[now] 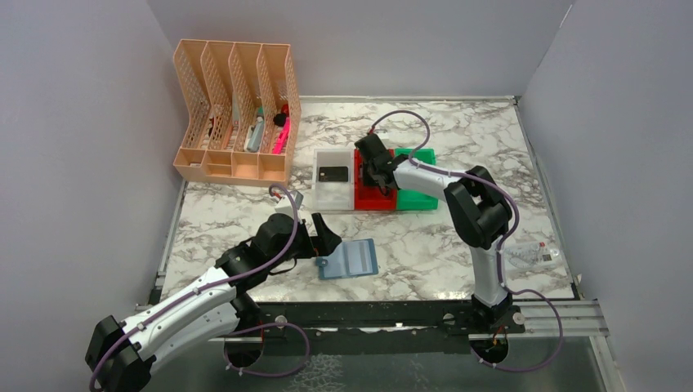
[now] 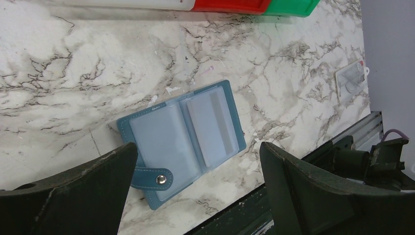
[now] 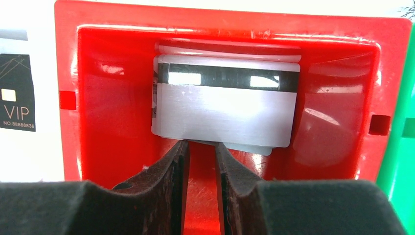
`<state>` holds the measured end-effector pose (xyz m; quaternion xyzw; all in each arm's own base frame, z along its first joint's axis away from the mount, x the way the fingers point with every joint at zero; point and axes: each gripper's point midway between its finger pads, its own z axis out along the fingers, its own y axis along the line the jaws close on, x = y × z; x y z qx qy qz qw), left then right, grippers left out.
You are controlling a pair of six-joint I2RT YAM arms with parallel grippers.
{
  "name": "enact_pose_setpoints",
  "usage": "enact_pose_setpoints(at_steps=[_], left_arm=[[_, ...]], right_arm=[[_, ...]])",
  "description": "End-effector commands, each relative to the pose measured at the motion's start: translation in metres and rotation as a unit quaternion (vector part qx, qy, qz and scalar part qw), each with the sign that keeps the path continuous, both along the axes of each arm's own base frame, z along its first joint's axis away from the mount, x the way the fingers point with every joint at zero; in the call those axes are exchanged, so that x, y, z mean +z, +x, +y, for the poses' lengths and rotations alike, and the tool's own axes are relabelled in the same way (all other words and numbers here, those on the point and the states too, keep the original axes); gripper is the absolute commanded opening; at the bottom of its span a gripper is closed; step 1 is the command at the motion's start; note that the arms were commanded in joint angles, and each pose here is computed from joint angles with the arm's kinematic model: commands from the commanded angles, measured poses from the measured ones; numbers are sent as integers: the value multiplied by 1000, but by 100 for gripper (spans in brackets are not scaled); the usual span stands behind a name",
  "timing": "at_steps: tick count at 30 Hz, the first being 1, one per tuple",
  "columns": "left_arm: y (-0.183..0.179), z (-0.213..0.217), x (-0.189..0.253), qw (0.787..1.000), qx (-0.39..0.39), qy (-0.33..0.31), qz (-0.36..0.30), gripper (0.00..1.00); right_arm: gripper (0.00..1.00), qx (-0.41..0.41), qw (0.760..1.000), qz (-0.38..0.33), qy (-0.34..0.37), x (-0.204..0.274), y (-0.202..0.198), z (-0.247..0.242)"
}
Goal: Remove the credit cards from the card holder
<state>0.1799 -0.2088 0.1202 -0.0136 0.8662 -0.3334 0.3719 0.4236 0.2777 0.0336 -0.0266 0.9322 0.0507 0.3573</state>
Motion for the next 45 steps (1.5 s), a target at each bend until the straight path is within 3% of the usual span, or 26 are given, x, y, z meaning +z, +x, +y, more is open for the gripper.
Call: enact_pose_setpoints(at_steps=[1,10,18,27,37,45], left_arm=[[2,2,-3,1000,6,-1,-1,99],[1,1,-2,1000,2,-2,-1,99],[1,-2,-3,1000,-2,-5,-1,99],[5,1,-13,1000,13,17,18,98],[-7,11,-43,997,16,49,61,91],[-13,13,-56,996,17,49,78,90]], right_arm=[[31,-43,999,-20,7,6,15,-4],[36,-32,998,5,45,19,2,4],[37,65,993,-22,99,72,-26,14],[41,173,964,26,200,81,-112,20],[41,198,929,123,288,48,-222,11],[39,190,913,161,324,35,-238,18]])
